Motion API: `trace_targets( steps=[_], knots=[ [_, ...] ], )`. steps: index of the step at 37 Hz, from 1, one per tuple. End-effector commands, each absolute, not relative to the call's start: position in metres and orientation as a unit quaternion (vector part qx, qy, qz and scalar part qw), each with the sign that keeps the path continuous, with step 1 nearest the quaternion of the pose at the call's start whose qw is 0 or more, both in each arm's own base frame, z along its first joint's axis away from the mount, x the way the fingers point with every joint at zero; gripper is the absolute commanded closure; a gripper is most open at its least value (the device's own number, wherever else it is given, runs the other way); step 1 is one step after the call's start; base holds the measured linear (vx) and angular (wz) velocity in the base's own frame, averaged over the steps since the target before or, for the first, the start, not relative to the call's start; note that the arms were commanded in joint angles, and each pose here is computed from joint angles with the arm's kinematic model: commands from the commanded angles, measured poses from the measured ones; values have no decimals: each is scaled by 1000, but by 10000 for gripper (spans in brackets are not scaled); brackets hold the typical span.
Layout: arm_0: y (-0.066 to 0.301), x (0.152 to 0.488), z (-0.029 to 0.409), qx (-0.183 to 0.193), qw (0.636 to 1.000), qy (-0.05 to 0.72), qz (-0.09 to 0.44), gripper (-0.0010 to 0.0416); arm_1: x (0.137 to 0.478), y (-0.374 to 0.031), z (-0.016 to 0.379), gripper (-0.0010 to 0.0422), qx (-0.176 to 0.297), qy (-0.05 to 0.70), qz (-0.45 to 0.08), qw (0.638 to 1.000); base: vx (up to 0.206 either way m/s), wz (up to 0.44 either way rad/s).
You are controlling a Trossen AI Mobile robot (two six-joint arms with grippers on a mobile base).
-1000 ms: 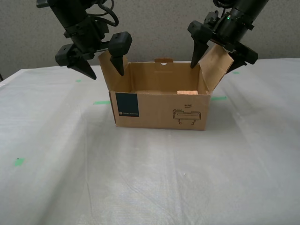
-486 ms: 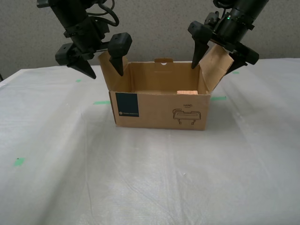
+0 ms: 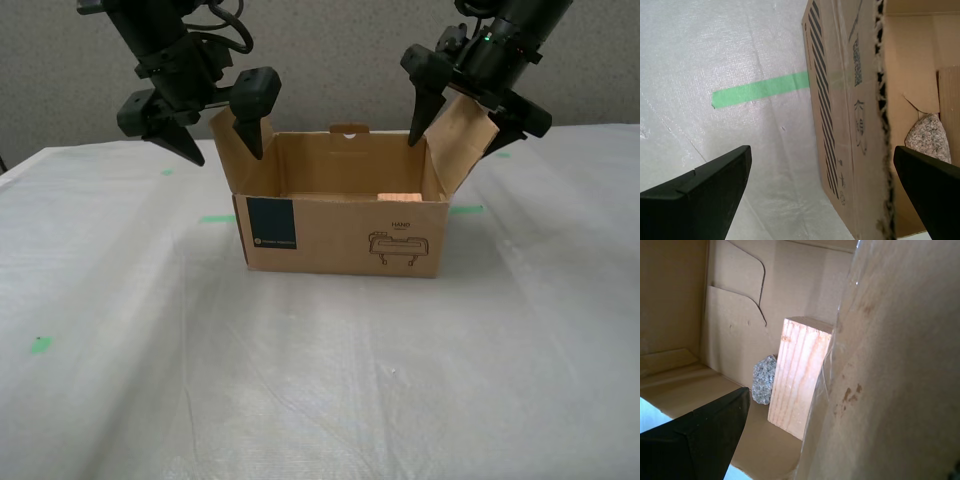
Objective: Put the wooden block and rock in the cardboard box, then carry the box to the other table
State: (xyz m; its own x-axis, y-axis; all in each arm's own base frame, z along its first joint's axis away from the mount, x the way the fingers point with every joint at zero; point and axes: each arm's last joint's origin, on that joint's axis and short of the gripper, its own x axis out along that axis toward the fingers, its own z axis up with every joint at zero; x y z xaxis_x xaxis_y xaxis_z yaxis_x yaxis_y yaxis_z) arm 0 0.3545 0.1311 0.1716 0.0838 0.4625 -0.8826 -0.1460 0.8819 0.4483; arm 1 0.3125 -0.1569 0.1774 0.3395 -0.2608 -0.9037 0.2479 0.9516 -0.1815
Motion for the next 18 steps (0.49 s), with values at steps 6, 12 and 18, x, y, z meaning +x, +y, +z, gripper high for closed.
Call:
trace_targets(
  steps=[6, 12, 18],
  knots=[
    [129, 350, 201, 124, 749, 612, 221, 16, 308, -154, 194, 23, -3, 534, -146, 833, 0, 0],
    [126, 340, 232, 126, 772, 578, 233, 16, 301, -149, 219, 23, -5, 503, -143, 853, 0, 0],
    [121, 325, 264, 127, 793, 543, 246, 16, 287, -143, 243, 23, -19, 485, -144, 862, 0, 0]
  ],
)
